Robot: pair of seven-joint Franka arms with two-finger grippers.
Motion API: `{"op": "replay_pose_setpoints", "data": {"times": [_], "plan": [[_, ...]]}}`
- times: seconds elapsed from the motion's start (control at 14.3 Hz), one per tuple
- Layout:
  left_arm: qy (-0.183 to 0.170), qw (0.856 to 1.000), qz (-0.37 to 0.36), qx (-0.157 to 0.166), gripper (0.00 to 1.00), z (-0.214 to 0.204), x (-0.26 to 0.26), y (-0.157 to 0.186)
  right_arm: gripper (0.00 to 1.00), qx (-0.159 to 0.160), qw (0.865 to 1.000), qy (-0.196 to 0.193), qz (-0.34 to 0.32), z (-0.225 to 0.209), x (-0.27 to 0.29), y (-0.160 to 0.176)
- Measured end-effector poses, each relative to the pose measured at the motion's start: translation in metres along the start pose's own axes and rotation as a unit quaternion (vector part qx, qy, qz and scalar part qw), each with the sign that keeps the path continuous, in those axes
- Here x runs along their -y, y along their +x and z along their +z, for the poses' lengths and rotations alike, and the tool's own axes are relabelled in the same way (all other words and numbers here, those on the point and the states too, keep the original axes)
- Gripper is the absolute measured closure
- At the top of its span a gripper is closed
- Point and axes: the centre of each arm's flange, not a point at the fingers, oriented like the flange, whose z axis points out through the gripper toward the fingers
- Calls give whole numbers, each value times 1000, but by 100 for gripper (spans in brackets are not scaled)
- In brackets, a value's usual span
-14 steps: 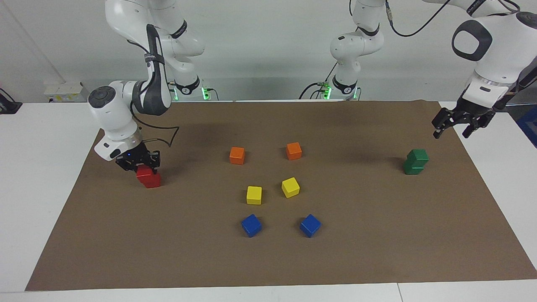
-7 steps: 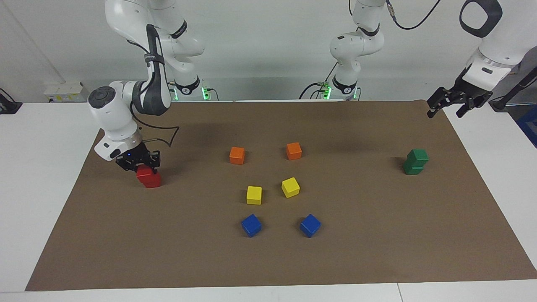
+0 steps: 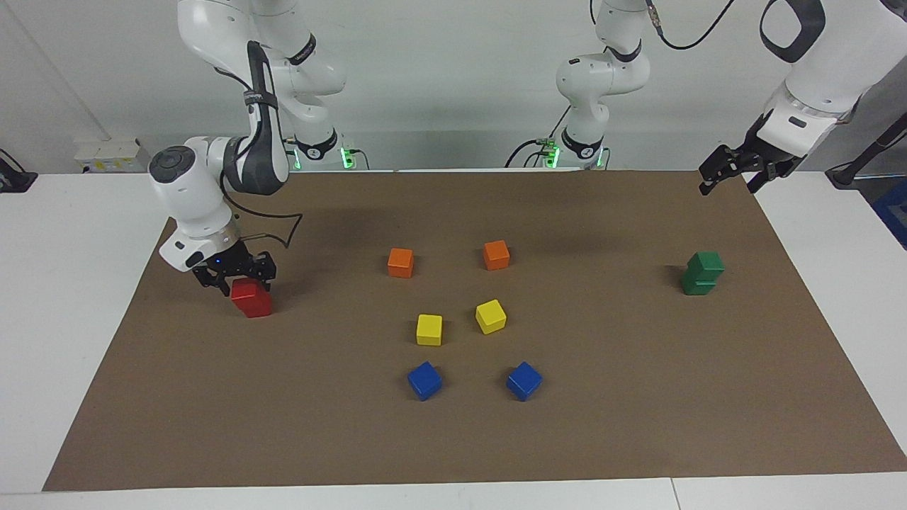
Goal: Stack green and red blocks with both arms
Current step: 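Open the right gripper on the red stack and withdraw it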
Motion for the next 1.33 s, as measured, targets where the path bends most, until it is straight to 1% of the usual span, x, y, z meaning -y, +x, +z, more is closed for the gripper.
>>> {"op": "replay_pose_setpoints", "data": {"times": [0.35, 0.49, 0.63, 0.77, 0.91, 1.05, 1.19, 1.33], "plan": [[1, 1000, -3, -19, 0, -4, 0, 4, 0, 1, 1000, 0, -1, -1, 1, 1], [1, 1000, -3, -20, 0, -5, -1, 4, 0, 18, 1000, 5, -2, -12, 2, 2], [1, 1000, 1, -22, 0, -5, -4, 4, 0, 30, 999, 9, -6, -46, 5, 7], [2, 1000, 2, -27, 0, -6, -6, 6, 0, 26, 1000, 12, -11, -87, 11, 7], [2, 1000, 1, -29, 0, -7, -6, 6, 0, 24, 999, 14, -19, -124, 24, -1], [2, 1000, 1, -30, 0, -7, -6, 6, 0, 33, 999, 15, -19, -160, 42, -17], [2, 1000, 1, -30, 0, -7, -6, 6, 0, 33, 999, 14, -22, -190, 55, -29], [2, 1000, -1, -30, 0, -7, -4, 6, 0, 34, 999, 13, -23, -215, 57, -29]]}}
